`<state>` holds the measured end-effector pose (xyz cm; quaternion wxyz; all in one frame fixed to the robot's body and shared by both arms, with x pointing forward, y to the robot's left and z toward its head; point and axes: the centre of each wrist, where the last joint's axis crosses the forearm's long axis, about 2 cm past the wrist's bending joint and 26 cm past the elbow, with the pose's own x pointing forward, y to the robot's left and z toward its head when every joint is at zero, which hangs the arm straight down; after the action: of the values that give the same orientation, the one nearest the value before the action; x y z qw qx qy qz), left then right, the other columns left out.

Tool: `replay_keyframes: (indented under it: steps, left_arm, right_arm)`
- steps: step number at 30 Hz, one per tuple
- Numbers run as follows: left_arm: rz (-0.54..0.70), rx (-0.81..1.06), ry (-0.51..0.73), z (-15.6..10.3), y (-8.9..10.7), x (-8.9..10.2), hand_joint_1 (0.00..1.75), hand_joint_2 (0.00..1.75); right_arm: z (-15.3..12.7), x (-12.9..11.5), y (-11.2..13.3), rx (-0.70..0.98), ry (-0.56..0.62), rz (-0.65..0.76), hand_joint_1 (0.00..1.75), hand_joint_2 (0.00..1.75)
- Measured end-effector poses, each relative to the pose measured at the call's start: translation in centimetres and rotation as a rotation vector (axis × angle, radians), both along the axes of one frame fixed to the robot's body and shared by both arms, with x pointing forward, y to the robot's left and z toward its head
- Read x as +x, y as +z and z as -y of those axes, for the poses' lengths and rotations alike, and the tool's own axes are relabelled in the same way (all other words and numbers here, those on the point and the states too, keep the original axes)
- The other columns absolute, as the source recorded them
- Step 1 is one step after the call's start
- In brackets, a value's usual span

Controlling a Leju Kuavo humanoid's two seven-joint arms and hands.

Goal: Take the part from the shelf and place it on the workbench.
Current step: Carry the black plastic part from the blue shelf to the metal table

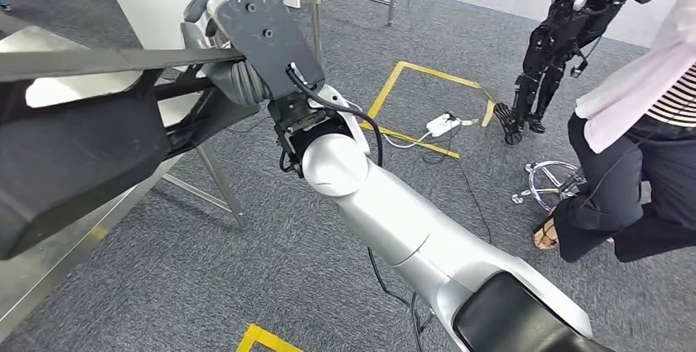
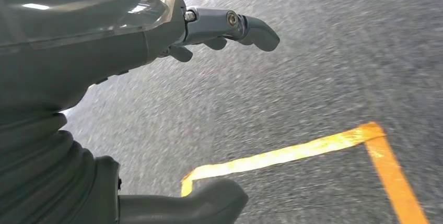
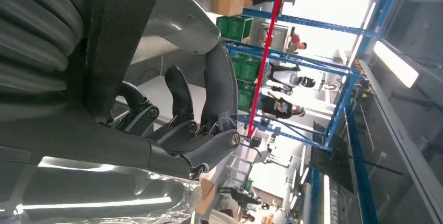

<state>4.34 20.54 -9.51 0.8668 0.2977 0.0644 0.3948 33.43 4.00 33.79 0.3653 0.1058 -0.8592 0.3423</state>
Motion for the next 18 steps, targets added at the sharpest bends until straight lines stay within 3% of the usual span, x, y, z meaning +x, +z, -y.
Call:
replay_keyframes:
  steps: [10, 18]
  left_arm:
    - [-0.008, 0.007, 0.029, -0.1, 0.0, -0.4, 0.0, 1.75]
    - [-0.029, 0.005, 0.011, -0.5, 0.0, -0.4, 0.0, 1.75]
  right_arm:
    - [0.6, 0.9, 0.8, 0.017, -0.041, -0.015, 1.75, 1.75]
    - [0.2, 0.1, 1.3, 0.053, 0.02, -0.094, 1.75, 1.75]
